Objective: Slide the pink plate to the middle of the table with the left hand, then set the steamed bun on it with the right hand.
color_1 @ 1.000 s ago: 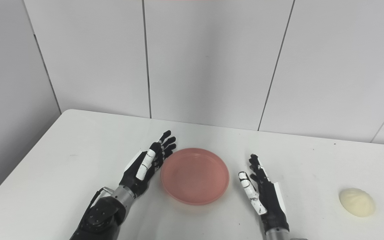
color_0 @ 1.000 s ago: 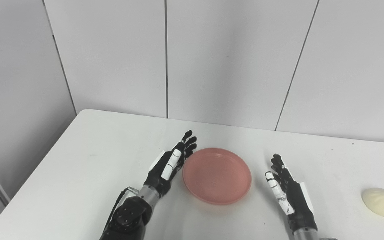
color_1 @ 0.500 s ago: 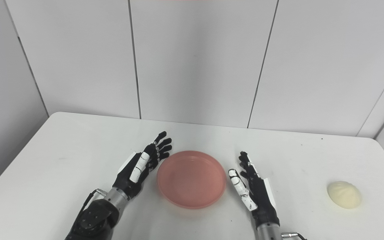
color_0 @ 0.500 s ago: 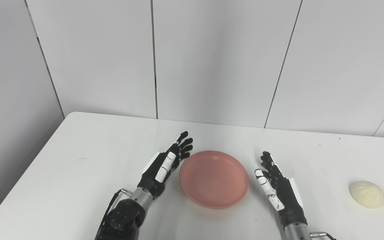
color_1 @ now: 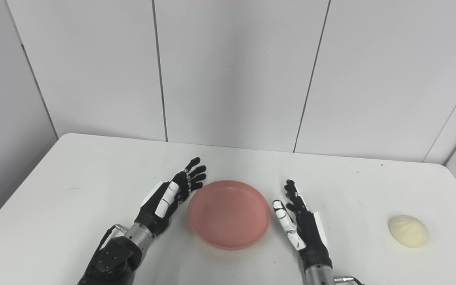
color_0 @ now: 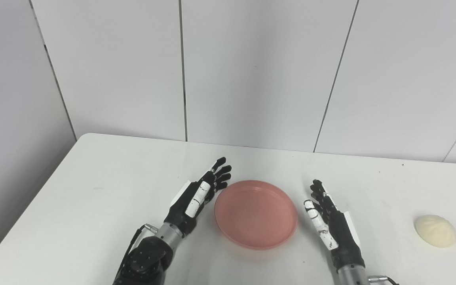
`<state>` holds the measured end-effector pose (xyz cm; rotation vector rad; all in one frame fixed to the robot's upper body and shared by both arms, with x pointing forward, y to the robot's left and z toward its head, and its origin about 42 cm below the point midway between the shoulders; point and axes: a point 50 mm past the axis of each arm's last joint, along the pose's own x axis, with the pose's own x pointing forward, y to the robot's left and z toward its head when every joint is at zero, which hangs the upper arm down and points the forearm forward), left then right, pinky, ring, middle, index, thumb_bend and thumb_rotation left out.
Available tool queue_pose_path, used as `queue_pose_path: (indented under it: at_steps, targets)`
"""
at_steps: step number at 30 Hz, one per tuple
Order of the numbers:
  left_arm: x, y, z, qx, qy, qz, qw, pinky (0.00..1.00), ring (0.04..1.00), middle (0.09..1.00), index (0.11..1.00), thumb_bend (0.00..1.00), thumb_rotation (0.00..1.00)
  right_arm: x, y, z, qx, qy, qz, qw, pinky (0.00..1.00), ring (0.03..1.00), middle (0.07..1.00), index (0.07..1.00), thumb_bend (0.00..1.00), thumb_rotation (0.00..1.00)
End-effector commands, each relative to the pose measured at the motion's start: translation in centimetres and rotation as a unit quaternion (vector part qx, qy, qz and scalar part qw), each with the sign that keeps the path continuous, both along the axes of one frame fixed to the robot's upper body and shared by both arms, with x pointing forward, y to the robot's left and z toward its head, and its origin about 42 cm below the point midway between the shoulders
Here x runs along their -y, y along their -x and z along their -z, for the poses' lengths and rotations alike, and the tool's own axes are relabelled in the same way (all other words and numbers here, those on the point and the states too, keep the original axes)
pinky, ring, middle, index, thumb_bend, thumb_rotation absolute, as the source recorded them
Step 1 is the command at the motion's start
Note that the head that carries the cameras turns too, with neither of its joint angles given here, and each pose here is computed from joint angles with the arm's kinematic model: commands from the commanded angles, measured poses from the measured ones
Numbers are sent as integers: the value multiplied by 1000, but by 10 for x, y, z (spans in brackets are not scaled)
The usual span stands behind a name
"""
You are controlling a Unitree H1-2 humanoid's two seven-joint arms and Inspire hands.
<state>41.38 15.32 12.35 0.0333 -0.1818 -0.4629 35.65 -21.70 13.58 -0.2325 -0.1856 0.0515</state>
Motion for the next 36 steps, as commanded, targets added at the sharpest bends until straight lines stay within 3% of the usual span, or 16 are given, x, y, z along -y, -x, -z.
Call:
queue_pose_path:
  at_steps: [1, 5, 21, 36]
  targets:
    - [4, 15, 25, -23, 1, -5, 1000, 939, 952, 964, 968, 723, 1000, -5, -2, -2, 8, -6, -5, 1000, 911, 932, 930, 936, 523, 849]
    - [4, 14, 21, -14, 1, -15, 1000, 967, 971, 982, 996, 661, 1000, -5, -3, -2, 9, -6, -5, 1000, 914, 931, 928, 935, 519, 847]
    - [5, 17, 20, 11, -5, -28, 1000, 997, 990, 997, 1000, 636, 1000, -5, -3, -2, 11, 2, 1, 1000, 891, 918, 917, 925, 549, 858]
    - [8, 26, 21, -52, -26, -38, 998, 1000, 1000, 1000, 1000, 600, 1000, -8, -3, -3, 12, -5, 4, 1000, 894, 920, 917, 925, 543, 862]
